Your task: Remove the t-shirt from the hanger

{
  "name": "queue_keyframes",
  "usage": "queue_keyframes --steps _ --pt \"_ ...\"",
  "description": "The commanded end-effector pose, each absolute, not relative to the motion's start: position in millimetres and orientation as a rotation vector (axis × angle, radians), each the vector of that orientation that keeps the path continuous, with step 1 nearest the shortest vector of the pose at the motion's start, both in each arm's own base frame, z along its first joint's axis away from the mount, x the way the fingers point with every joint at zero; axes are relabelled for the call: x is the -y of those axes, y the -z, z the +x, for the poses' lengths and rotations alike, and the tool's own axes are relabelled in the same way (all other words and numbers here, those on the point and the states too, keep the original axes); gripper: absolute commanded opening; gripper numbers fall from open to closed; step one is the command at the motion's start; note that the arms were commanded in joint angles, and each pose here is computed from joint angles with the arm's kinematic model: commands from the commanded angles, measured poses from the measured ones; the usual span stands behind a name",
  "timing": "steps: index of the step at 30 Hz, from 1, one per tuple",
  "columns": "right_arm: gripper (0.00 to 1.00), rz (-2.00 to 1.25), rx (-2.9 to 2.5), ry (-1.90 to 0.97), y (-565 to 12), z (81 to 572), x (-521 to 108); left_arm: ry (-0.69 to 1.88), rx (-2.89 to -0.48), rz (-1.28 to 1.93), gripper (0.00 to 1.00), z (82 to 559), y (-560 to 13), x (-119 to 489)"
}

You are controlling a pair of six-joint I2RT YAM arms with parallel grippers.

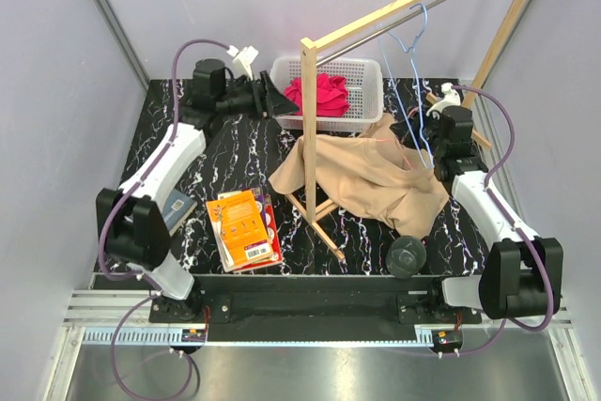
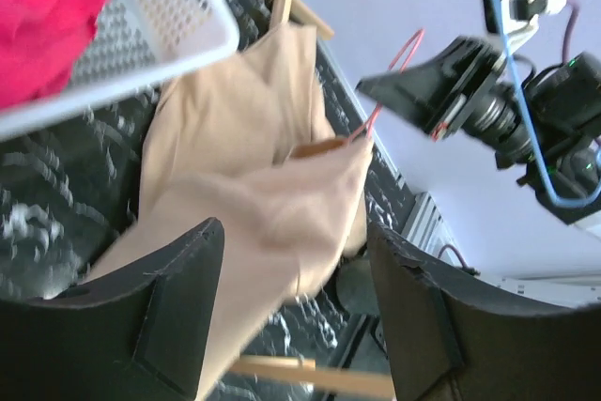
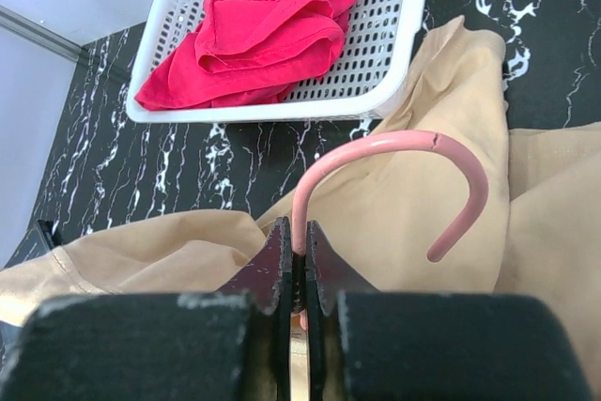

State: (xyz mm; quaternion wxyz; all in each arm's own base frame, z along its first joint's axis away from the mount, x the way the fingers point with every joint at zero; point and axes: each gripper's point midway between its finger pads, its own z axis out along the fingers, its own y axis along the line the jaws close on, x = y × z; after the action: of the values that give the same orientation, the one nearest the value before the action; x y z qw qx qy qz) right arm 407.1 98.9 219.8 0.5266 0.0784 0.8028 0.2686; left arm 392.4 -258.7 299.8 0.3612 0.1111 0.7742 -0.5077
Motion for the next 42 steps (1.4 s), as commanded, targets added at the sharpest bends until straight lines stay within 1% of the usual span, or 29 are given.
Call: queue_keyframes --steps 1,2,4,6,9,13,19,25,33,36,37,39,40,42 --pt "0.0 0.169 -1.831 -0.6 -252 405 -91 1.264 -1.997 0.327 0.66 359 -290 250" --pt "0.0 0.171 -1.834 -0.596 -250 404 -91 1.262 -2.049 0.303 0.66 351 -266 247" --pt "0.0 0.176 -1.827 -0.61 -253 401 -92 1.25 -2.03 0.31 0.66 340 -263 243" --pt "0.0 0.179 -1.832 -0.64 -253 399 -96 1.209 -2.062 0.29 0.65 334 -243 237" --pt "0.0 0.173 -1.834 -0.672 -253 397 -100 1.166 -2.069 0.291 0.64 325 -232 231" --pt "0.0 0.174 -1.834 -0.687 -254 395 -102 1.132 -2.049 0.327 0.64 317 -235 236" --pt "0.0 0.165 -1.824 -0.678 -257 392 -101 1.043 -2.082 0.312 0.64 334 -223 237" --pt "0.0 0.161 -1.817 -0.675 -260 388 -100 1.056 -2.124 0.312 0.61 342 -211 250" --pt "0.0 0.164 -1.811 -0.697 -265 385 -102 1.115 -2.107 0.356 0.56 344 -221 273" --pt "0.0 0.167 -1.816 -0.703 -263 385 -103 1.139 -2.102 0.355 0.36 345 -224 276" --pt "0.0 0.172 -1.817 -0.699 -262 385 -102 1.15 -2.095 0.361 0.25 345 -227 277" --pt "0.0 0.17 -1.817 -0.695 -262 385 -102 1.159 -2.081 0.36 0.15 344 -233 278" --pt "0.0 0.171 -1.815 -0.693 -262 385 -101 1.161 -2.066 0.363 0.07 344 -240 278" --pt "0.0 0.172 -1.811 -0.688 -263 385 -101 1.151 -2.05 0.37 0.01 342 -249 276"
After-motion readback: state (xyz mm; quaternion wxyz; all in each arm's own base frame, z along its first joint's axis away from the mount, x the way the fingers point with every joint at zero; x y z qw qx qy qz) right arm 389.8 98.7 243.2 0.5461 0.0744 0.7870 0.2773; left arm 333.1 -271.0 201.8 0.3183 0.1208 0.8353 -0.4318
